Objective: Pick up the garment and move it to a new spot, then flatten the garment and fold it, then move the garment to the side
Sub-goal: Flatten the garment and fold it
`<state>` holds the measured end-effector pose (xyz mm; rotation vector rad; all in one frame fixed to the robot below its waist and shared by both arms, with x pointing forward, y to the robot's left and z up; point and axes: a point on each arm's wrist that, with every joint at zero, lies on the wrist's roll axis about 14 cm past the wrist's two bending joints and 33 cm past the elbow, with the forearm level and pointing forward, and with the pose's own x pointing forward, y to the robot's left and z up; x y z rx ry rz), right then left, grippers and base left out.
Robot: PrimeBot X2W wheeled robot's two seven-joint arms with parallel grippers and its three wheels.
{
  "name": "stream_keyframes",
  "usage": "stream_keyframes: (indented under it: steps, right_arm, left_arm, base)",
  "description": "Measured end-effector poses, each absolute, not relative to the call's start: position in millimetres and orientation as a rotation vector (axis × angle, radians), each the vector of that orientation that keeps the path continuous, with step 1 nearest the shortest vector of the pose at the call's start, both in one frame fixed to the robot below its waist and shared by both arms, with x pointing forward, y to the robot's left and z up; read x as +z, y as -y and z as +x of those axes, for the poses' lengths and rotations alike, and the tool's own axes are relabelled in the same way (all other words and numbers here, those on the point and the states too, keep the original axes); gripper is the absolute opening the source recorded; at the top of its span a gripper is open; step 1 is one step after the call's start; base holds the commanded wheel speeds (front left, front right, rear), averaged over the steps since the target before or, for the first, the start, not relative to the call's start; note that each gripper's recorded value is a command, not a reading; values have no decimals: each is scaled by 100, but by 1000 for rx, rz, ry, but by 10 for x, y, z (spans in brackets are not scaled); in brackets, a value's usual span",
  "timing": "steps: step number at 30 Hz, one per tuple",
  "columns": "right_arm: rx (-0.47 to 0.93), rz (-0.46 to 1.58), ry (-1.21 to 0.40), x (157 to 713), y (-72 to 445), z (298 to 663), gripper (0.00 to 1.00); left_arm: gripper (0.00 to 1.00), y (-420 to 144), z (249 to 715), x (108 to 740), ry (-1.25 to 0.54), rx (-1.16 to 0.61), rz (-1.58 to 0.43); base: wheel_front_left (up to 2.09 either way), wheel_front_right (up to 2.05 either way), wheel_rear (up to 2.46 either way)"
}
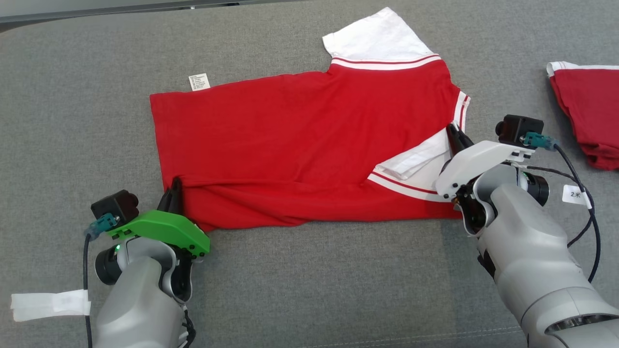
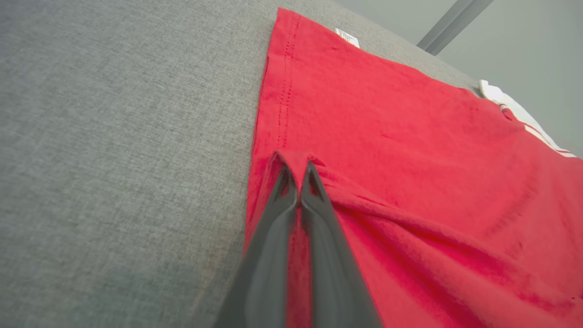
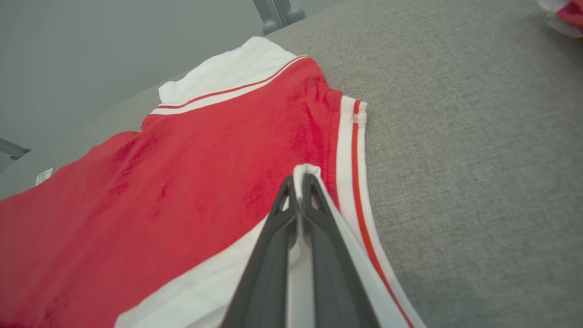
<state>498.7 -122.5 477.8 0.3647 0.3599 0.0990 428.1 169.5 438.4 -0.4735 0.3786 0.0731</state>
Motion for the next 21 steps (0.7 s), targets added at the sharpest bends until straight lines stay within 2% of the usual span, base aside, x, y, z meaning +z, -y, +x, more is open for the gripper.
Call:
stream_keyframes:
  steps: [3, 4, 5, 6, 7, 8, 9, 15, 21]
  right_arm:
    - [99, 366, -350, 4811, 1215, 5031, 0]
    - [98, 368, -342, 4831, 1212, 5049, 11]
    - [100, 366, -337, 4840, 1205, 5059, 41]
    - [101, 366, -336, 4843, 1197, 5064, 100]
    - [103, 367, -334, 4850, 1186, 5070, 100]
    - [106, 368, -327, 4867, 1174, 5078, 100]
    - [110, 368, -322, 4878, 1159, 5082, 100]
    - [138, 376, -288, 4980, 1075, 5104, 100]
    - [177, 389, -207, 5243, 988, 5181, 100]
  left_arm:
    - [0, -1690, 4302, 4398, -374, 70, -471]
    - [0, -1686, 4309, 4405, -372, 67, -468]
    - [18, -1685, 4310, 4406, -372, 64, -464]
    - [40, -1686, 4307, 4406, -373, 64, -462]
    - [40, -1689, 4304, 4406, -373, 65, -460]
    - [73, -1690, 4302, 4409, -372, 65, -460]
    - [100, -1691, 4303, 4416, -370, 65, -460]
    - [100, -1699, 4363, 4559, -314, 56, -468]
    - [100, -1753, 4219, 4564, -289, 64, -468]
  base:
    - [0, 0, 0]
    - [0, 0, 0]
    - [0, 0, 0]
    - [0, 0, 0]
    - [0, 0, 0]
    - [0, 0, 0]
    - [0, 0, 0]
    - [0, 0, 0]
    - [0, 0, 0]
